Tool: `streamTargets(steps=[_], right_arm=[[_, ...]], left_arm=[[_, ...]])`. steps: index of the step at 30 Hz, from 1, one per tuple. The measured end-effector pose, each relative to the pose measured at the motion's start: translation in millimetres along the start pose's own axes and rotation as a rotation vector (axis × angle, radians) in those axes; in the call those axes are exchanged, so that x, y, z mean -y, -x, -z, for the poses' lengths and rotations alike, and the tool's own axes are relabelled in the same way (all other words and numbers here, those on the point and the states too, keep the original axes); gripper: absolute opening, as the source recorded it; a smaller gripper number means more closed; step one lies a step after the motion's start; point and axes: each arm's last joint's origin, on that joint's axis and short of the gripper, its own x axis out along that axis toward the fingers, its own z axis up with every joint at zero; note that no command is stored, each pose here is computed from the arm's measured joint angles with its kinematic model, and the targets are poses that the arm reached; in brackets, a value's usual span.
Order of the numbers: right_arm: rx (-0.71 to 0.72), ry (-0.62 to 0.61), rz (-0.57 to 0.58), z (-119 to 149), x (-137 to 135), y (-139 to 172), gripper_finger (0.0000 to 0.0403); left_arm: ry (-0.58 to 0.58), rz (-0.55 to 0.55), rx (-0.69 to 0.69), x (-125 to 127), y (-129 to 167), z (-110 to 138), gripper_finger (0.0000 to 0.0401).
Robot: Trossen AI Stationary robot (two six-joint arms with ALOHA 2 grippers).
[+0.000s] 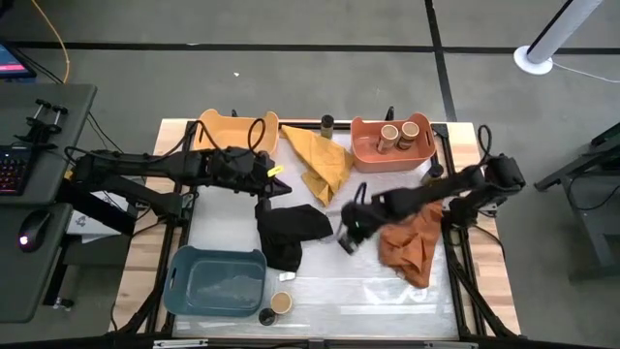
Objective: Sort spices by type
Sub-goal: Put the brown seasoning bottle into the yellow bin
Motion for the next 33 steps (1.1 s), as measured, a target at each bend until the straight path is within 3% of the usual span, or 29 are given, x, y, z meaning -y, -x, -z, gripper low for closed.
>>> streamTargets(steps=[8, 16, 20, 24, 33], right_arm=[[0.22, 0.013, -0.054, -60, 32, 9, 0.0], [0.299, 0.062, -0.181, -80, 37, 25, 0.0], [0.378, 0.117, -0.246, -73, 28, 59, 0.0], [0.459, 0.144, -0.228, -53, 28, 103, 0.0], [0.603, -0.022, -0.098, 5, 50, 175, 0.0]], left_arm=[[-0.074, 0.008, 0.0, 3, 0, 0, 0.0001], [-0.078, -0.003, 0.049, 2, -9, -4, 0.0004], [-0.1, -0.009, 0.041, 1, -25, -3, 0.0029], [-0.159, -0.012, -0.025, 0, -47, -2, 0.008], [-0.153, -0.042, -0.138, -9, -117, -16, 0.0241]])
